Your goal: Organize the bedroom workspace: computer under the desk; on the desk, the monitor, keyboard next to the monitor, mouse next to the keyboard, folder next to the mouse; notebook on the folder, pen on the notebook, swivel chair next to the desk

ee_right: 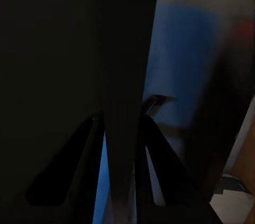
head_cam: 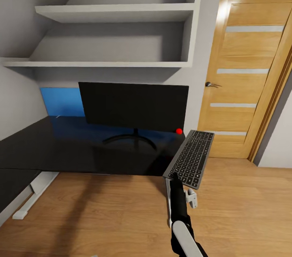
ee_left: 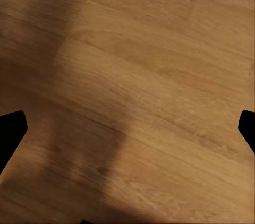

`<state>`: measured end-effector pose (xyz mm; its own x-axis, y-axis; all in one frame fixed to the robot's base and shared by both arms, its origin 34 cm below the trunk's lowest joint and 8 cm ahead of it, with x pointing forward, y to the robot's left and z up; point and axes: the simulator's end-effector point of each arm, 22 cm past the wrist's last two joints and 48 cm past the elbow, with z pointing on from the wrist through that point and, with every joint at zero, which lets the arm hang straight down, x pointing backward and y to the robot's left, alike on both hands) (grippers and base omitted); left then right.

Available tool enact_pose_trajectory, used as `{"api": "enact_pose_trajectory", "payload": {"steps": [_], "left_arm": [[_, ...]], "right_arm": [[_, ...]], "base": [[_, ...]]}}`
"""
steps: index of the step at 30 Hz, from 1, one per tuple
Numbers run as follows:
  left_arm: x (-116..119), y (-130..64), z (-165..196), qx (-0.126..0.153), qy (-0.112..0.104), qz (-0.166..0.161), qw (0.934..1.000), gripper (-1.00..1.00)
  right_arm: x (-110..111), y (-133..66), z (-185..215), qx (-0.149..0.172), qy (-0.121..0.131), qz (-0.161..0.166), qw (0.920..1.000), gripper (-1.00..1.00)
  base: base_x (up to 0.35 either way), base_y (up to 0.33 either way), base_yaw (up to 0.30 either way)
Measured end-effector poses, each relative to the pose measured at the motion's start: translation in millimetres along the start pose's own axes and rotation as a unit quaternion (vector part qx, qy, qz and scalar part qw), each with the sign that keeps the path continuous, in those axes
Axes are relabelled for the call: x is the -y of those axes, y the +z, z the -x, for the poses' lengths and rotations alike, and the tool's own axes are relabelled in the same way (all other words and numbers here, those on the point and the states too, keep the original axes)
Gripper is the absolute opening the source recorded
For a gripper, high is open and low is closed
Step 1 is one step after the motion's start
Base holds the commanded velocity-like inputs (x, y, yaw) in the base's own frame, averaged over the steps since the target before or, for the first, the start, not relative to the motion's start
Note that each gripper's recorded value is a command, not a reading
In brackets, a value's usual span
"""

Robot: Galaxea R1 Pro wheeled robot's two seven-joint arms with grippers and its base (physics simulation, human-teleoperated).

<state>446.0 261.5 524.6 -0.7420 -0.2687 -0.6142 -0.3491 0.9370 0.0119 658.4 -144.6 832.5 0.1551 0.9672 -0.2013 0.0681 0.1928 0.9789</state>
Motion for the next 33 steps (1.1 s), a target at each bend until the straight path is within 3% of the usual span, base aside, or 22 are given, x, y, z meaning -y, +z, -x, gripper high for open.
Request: {"api": "enact_pose_trajectory", "payload": {"steps": [11,33], "left_arm": [[0.1,-0.1,2.8,0.002,-0.003,0.0,1.0,1.0],[0.0,20.3,-16.9,0.002,-0.004,0.0,1.0,1.0]], "right_arm": [[0.1,0.2,-0.1,0.0,-0.001,0.0,1.0,-1.0],[28.4,-2.1,-4.7,0.002,0.002,-0.002,1.0,-1.0]], "base": [[0.021,0.0,0.0],[0.0,0.0,0.0]]}}
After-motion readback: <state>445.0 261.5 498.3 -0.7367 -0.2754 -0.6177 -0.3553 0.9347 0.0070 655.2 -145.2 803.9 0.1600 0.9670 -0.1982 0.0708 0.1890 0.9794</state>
